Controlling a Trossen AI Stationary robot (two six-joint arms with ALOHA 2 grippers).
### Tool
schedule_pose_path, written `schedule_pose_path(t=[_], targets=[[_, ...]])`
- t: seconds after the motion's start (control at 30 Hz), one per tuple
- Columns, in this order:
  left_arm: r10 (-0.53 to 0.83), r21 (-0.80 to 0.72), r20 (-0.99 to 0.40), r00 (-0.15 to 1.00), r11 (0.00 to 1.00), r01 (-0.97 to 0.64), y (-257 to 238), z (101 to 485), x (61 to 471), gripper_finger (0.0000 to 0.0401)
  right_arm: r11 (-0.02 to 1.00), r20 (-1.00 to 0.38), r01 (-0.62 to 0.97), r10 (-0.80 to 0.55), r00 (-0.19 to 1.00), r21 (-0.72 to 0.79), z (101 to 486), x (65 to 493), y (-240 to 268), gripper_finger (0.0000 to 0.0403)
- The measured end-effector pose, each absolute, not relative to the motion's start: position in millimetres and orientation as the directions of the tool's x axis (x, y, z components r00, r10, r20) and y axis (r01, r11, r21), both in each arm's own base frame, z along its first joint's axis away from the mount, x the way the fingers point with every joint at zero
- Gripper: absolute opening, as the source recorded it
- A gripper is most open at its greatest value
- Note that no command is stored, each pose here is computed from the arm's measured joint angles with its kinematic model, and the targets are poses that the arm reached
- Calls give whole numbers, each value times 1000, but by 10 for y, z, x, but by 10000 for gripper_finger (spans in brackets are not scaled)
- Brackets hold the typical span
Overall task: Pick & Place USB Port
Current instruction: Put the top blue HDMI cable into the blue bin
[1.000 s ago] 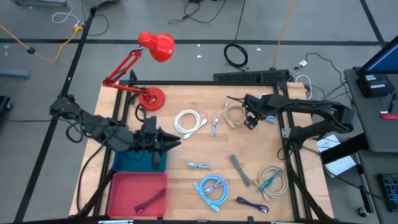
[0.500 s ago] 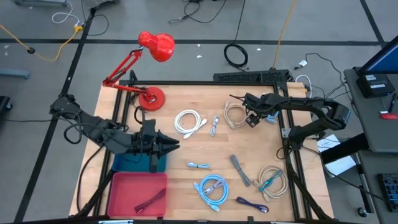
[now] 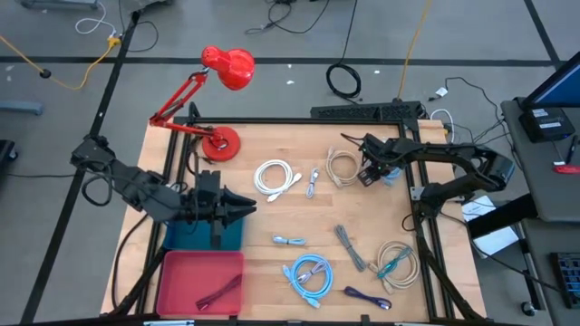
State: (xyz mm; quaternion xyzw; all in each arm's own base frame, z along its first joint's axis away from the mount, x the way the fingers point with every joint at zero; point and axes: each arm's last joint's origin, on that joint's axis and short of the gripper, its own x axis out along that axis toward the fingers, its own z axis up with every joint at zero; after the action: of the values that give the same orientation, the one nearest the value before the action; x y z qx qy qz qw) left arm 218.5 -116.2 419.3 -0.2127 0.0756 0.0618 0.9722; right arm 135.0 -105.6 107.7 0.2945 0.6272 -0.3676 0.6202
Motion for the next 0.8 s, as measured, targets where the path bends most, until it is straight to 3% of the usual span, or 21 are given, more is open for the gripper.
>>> schedule_pose_path(t=[0.07,0.33,0.47,0.57,0.63,0.7,0.8], targets=[[96,-405,-170,981,900,-159,-1140,4200,2188,78,558,-996,826,-80,-37,-76,1089,1355,-1052,32],[101,-399,-169,980,903,-161,-1128,4202,2193,78,547,-989,837,-117,90,12,1536,1423,-924,31],[105,-382,-169,980,910,-163,-1121,4202,2196,78,535,-867,813,-266,421,230,2153,1577,-893,30],[117,-374,-176,977,911,-177,-1094,4194,2208,78,589,-649,665,-289,703,458,2592,1638,-781,30],[142,-363,-187,972,909,-202,-1071,4179,2213,78,649,-381,481,-302,874,589,2949,1665,-713,30],[216,-329,-206,954,903,-276,-1036,4148,2208,78,687,-118,280,-273,955,671,3244,1638,-629,30],[405,-215,-254,879,862,-459,-950,4050,2142,78,722,192,-5,-177,965,692,3563,1593,-510,30]])
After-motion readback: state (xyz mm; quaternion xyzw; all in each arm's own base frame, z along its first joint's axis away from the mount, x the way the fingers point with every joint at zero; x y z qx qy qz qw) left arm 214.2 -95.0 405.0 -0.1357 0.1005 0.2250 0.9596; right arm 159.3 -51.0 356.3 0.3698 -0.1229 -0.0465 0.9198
